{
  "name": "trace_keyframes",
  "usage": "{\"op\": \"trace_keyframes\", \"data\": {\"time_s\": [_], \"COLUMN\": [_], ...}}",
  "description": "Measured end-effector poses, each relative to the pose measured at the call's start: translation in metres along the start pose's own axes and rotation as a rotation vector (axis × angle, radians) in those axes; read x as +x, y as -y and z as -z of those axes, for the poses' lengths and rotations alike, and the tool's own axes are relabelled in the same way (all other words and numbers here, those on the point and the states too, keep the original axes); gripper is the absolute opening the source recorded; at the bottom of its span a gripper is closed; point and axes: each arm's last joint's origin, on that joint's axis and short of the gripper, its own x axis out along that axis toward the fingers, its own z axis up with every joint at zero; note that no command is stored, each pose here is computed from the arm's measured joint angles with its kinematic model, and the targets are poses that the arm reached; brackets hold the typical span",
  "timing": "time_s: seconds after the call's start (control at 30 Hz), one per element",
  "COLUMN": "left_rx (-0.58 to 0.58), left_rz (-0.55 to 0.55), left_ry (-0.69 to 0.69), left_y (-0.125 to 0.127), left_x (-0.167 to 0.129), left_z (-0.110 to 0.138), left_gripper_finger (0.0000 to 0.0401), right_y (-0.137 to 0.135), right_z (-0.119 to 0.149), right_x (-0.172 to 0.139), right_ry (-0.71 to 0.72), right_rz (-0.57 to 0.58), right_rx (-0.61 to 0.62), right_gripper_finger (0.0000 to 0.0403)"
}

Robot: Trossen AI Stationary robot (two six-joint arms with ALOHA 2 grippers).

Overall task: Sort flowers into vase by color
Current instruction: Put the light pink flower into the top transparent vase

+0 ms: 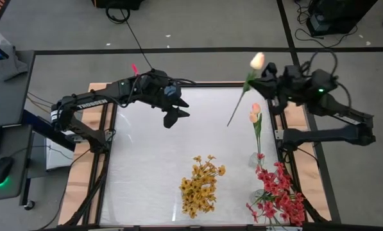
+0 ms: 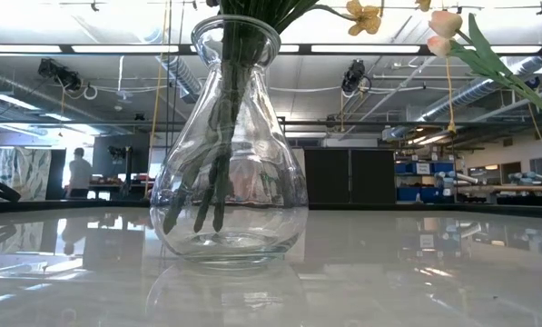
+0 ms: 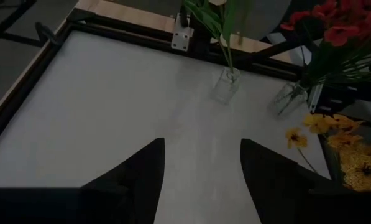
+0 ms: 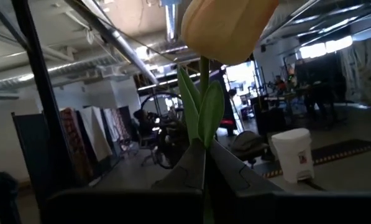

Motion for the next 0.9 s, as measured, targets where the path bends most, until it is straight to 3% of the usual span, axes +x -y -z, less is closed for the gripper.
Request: {"op": "trace_keyframes", "data": {"time_s": [0.5, 0.9], "left_rx": [0.000, 0.000], "left_rz": [0.000, 0.001], "left_ry": [0.000, 0.000], "left_y": [0.000, 0.000], "left_x": [0.000, 0.000], "left_z": [0.000, 0.000], "left_gripper_finger": [0.0215, 0.0215], "right_y": [-0.020, -0.039], "right_z": [-0.014, -0.014], "right_x": [-0.079, -0.145], "right_ry": [-0.033, -0.070], "right_rz": [-0.004, -0.237], "right_rx": [-0.034, -0.023], "right_gripper_finger": [0.0013, 0.0013]}}
